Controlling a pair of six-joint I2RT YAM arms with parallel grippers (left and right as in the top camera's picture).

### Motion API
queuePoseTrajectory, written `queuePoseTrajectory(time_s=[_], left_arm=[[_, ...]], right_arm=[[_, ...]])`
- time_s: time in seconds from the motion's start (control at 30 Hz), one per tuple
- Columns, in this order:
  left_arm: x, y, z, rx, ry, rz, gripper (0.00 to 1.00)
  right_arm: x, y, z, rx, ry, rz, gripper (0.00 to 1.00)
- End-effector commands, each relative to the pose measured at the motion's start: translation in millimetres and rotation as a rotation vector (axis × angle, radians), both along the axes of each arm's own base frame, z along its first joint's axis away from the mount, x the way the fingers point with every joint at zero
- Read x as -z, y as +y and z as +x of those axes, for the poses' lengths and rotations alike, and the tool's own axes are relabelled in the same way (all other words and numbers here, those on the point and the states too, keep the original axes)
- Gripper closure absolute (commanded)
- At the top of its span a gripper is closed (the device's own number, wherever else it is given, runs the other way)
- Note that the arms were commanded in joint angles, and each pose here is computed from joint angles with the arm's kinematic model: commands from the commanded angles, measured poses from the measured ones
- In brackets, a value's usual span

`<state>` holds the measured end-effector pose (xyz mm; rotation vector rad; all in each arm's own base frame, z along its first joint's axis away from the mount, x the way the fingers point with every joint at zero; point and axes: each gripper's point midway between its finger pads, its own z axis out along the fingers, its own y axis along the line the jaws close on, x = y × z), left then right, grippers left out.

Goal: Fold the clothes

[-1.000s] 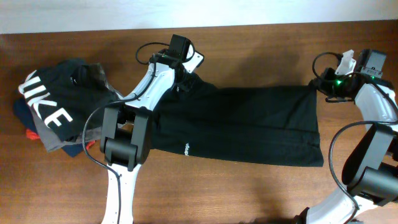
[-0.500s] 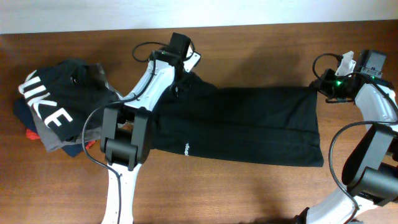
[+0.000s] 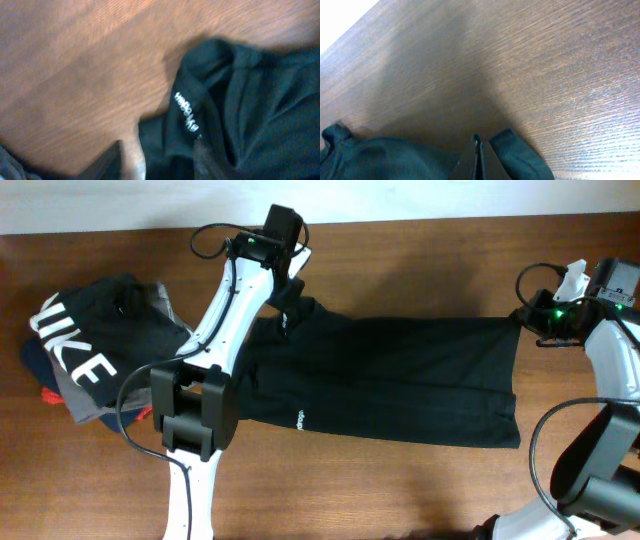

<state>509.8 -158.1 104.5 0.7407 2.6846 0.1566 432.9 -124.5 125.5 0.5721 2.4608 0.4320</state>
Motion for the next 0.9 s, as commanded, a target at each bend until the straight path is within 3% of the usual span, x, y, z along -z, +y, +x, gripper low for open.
queuePoseTrajectory(time_s=[0.0, 0.23, 0.5, 0.6, 0.7, 0.73, 0.87], left_arm=[[5, -15, 3, 0.005, 0.022, -0.118, 0.44], [64, -26, 2, -0.005, 0.135, -0.181, 0.44], [86, -29, 5, -0.003, 0.152, -0.186, 0.45], [85, -31, 14, 0.000, 0.115, -0.195, 0.65], [84, -30, 20, -0.004, 0.089, -0.192, 0.95], [84, -27, 21, -0.009, 0.085, -0.182, 0.99], [77, -18, 17, -0.025, 0.100, -0.144, 0.99]], right_arm=[[-7, 1, -2, -0.005, -0.001, -0.021, 0.96], [-5, 3, -5, -0.006, 0.015, -0.014, 0.96], [-5, 3, -6, -0.006, 0.017, -0.013, 0.96], [-5, 3, -6, -0.006, 0.017, -0.013, 0.96], [-5, 3, -6, -0.006, 0.018, -0.012, 0.96], [-5, 3, -6, -0.006, 0.018, -0.012, 0.96], [-5, 2, -6, -0.004, 0.018, -0.012, 0.96]])
